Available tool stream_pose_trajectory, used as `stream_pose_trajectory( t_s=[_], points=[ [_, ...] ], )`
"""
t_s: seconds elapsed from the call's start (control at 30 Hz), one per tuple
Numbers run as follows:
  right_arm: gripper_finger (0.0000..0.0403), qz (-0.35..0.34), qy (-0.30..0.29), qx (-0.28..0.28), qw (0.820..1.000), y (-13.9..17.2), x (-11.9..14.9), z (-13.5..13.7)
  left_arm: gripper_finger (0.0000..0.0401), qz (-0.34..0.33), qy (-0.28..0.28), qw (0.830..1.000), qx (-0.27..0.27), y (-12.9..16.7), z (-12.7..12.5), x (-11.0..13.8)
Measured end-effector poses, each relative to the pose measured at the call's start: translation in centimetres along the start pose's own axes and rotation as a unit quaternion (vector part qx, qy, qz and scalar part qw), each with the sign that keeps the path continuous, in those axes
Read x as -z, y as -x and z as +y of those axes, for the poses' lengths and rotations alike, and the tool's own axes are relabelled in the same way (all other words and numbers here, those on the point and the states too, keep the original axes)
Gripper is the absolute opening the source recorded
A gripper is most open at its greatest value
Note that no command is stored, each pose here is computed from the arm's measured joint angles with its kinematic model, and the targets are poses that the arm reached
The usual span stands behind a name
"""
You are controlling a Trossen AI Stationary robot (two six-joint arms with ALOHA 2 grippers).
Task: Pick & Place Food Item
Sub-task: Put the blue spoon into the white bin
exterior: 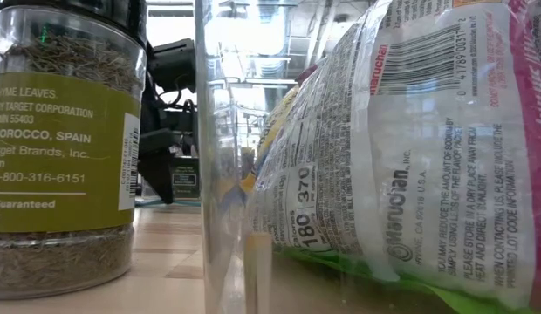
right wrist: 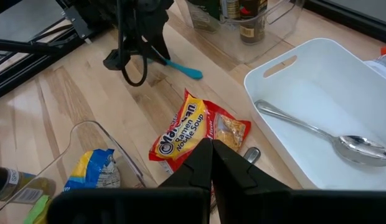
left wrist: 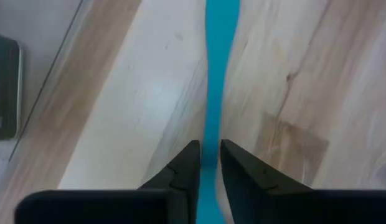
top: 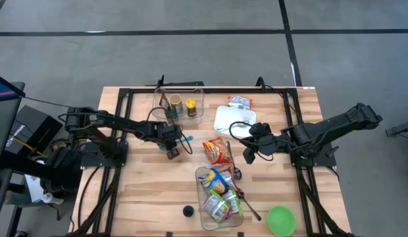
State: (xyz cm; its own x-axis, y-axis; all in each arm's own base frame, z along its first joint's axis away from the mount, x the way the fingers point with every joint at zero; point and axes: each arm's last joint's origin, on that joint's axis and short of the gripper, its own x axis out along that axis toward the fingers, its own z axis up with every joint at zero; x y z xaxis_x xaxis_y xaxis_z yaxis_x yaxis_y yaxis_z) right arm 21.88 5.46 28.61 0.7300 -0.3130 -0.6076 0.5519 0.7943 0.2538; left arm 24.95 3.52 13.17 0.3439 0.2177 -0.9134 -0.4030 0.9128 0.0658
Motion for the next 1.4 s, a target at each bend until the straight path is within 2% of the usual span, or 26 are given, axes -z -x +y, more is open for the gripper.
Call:
stream_pose_trajectory(
  t_s=[0.23,0.53,0.67,0.93,1.17,1.4],
  points=[
    [0.0001,0.000,0.000,0.001,1.000,0.0,0.0,0.0,0.0021,-0.011,0.002,1.000,0.007,0.0,-0.1,-0.2],
    [0.0001,-0.001,0.000,0.001,1.000,0.0,0.0,0.0,0.0026,-0.018,0.002,1.000,-0.019,0.0,0.1,-0.3],
    [0.0001,0.000,0.000,0.001,1.000,0.0,0.0,0.0,0.0013,-0.018,0.002,1.000,-0.020,0.0,0.1,-0.3],
    [0.0001,-0.001,0.000,0.001,1.000,0.0,0.0,0.0,0.0017,-0.030,-0.008,0.999,-0.012,0.5,-0.6,-0.3],
    [0.0001,0.000,0.000,0.001,1.000,0.0,0.0,0.0,0.0017,-0.082,-0.013,0.997,0.005,2.8,-1.2,-0.7],
    [0.0001,-0.001,0.000,0.001,1.000,0.0,0.0,0.0,0.0019,-0.183,0.010,0.983,0.021,6.7,-0.8,-1.5]
  ],
)
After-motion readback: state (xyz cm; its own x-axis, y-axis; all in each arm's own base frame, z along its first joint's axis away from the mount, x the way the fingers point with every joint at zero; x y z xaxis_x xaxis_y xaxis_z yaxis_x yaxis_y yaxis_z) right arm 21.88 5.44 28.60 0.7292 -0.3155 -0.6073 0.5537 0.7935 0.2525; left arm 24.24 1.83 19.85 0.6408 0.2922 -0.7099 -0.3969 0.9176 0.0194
